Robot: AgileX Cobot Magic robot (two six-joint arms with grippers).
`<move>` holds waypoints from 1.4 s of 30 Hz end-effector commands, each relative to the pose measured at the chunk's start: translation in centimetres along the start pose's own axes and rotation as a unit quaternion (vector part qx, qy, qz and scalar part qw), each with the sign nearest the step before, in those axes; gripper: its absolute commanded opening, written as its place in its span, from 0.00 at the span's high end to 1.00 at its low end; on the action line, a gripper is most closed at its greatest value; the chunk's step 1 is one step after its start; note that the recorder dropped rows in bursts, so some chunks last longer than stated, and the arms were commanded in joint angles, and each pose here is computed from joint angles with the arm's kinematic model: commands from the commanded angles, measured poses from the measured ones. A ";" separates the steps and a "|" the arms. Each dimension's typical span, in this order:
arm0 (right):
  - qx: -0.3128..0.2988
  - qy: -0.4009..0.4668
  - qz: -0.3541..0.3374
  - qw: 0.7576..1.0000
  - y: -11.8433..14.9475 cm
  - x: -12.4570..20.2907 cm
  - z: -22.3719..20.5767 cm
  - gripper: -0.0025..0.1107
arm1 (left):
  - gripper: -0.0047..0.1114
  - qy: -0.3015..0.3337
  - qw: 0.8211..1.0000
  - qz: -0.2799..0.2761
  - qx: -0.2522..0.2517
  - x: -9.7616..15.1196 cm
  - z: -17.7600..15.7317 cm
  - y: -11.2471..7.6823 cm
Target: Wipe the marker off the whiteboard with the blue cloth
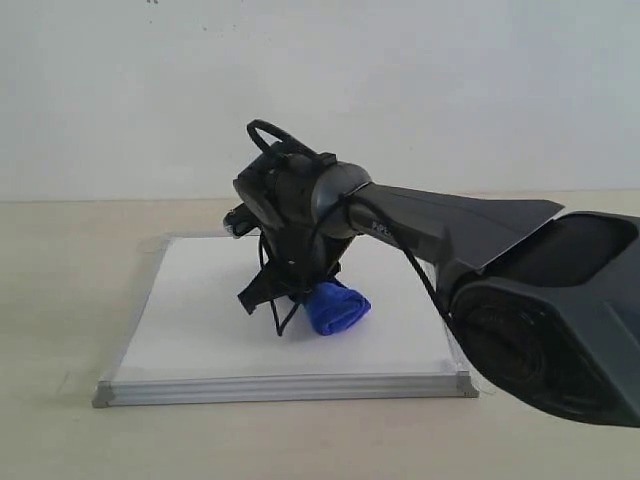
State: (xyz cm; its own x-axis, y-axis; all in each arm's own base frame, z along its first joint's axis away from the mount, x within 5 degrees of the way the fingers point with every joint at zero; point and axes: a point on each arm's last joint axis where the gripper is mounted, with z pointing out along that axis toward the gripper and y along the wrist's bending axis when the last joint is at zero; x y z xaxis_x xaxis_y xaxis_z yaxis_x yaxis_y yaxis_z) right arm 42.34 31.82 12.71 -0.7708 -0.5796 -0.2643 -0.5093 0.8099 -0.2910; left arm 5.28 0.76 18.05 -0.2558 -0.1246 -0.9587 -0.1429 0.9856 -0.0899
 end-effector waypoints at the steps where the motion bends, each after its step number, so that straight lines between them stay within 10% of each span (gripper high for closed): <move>1: -0.038 -0.005 -0.033 0.999 3.0 0.3 0.3 0.98 | 0.93 -0.002 1.000 -0.008 0.004 -0.1 0.0 -0.1; 7: -0.175 -0.038 -0.121 0.976 9.5 0.7 -1.6 0.98 | 0.93 -0.002 1.000 -0.008 0.004 -0.1 0.0 -0.1; 20: 0.031 0.049 -0.017 0.998 -0.7 1.1 1.1 0.98 | 0.93 -0.002 1.000 -0.008 0.004 -0.1 0.0 -0.1; 34: -0.145 -0.025 -0.137 0.980 9.1 0.9 -1.5 0.98 | 0.93 -0.002 1.000 -0.008 0.004 -0.1 0.0 -0.1; 42: -0.062 0.009 -0.071 0.996 4.1 0.7 0.1 0.98 | 0.93 -0.002 1.000 -0.008 0.004 -0.1 0.0 -0.1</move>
State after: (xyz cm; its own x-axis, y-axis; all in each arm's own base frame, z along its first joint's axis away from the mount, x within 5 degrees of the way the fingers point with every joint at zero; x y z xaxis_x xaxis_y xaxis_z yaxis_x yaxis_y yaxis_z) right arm 38.43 37.26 12.80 -0.5968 -0.7450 -0.2981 -0.7358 0.6563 -0.1670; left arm 5.28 0.76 18.05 -0.2558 -0.1246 -0.9587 -0.1429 0.9856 -0.0899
